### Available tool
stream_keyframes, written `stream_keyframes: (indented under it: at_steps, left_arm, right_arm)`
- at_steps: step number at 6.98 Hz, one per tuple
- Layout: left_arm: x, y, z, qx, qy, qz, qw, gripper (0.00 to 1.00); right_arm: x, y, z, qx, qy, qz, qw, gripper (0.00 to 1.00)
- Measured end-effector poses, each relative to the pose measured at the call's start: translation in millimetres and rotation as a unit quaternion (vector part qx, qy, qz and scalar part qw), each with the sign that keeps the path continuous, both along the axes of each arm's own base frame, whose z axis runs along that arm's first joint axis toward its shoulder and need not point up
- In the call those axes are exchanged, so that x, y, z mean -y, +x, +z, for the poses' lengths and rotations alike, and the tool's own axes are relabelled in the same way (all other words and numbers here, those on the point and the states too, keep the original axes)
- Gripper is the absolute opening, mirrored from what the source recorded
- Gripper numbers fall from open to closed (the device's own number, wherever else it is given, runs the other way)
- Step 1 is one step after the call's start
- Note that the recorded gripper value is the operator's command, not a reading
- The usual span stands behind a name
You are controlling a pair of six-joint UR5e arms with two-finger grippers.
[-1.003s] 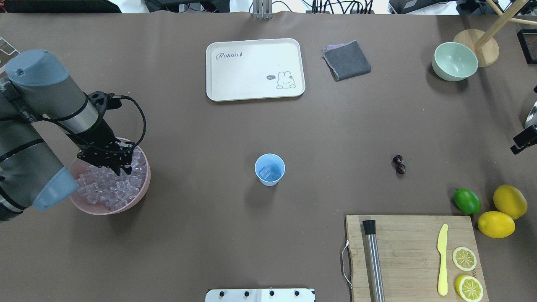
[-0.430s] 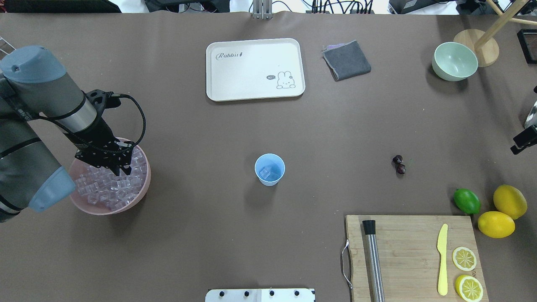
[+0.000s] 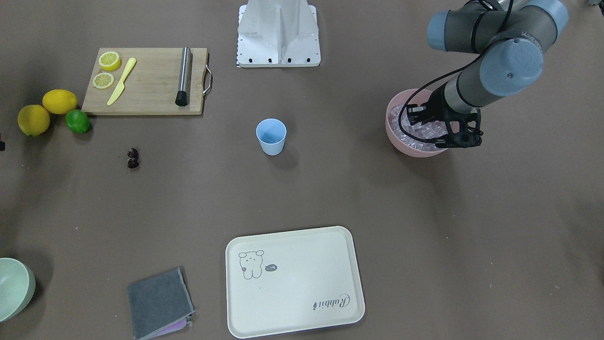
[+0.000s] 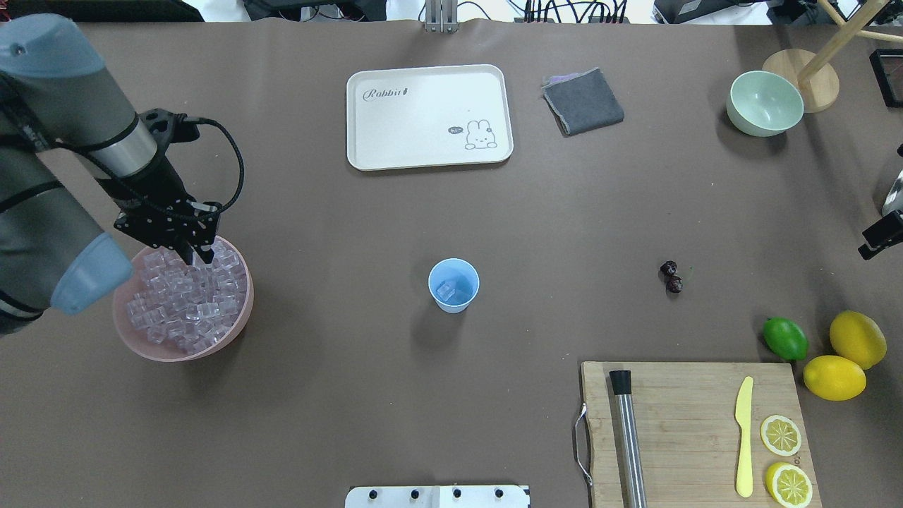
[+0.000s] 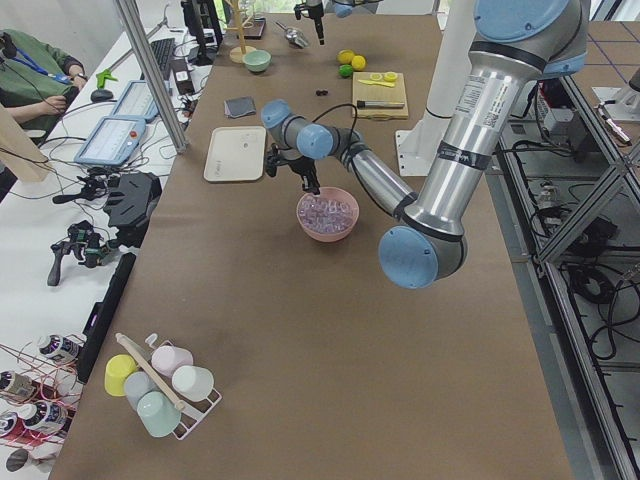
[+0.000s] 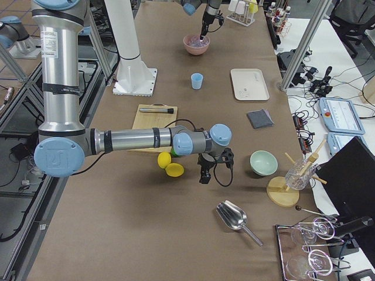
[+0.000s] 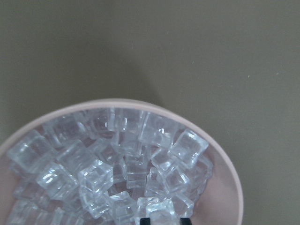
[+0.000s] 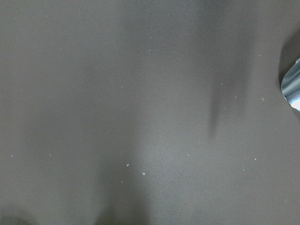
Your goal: Put ice and cherries in cup
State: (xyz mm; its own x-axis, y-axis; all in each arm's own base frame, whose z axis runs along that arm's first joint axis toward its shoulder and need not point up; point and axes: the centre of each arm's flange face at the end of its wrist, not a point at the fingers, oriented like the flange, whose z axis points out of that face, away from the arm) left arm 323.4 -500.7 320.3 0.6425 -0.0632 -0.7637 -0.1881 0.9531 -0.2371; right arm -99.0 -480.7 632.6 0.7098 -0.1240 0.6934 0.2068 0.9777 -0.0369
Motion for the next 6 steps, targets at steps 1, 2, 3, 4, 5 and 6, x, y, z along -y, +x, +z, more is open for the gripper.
stream_keyframes:
  at_steps: [1, 2, 3, 4, 5, 6]
  left_arm:
    - [16, 0, -27, -0.012, -0.021, -0.001, 0.9997, 0.09]
    - [29, 4, -45, -0.026, -0.044, -0.006, 0.9987, 0.09]
    - [44, 13, -60, -0.038, -0.068, -0.026, 0.9966, 0.09]
    - [59, 32, -70, -0.053, -0.092, -0.052, 0.9930, 0.09]
    - [67, 60, -73, -0.066, -0.113, -0.070, 0.9889, 0.09]
    - [70, 92, -78, -0.075, -0.132, -0.080, 0.9851, 0.09]
  right_arm:
    - [0, 0, -1, 0.000, 0.001, 0.000, 1.0000, 1.00]
    - [0, 0, -2, 0.001, 0.002, 0.000, 1.0000, 1.00]
    - [1, 0, -3, 0.001, 0.004, 0.000, 1.0000, 1.00]
    - [1, 0, -5, 0.002, 0.005, 0.000, 1.0000, 1.00]
    - [1, 0, -5, 0.002, 0.005, 0.000, 1.0000, 1.00]
    - [1, 0, -6, 0.002, 0.007, 0.000, 1.0000, 1.00]
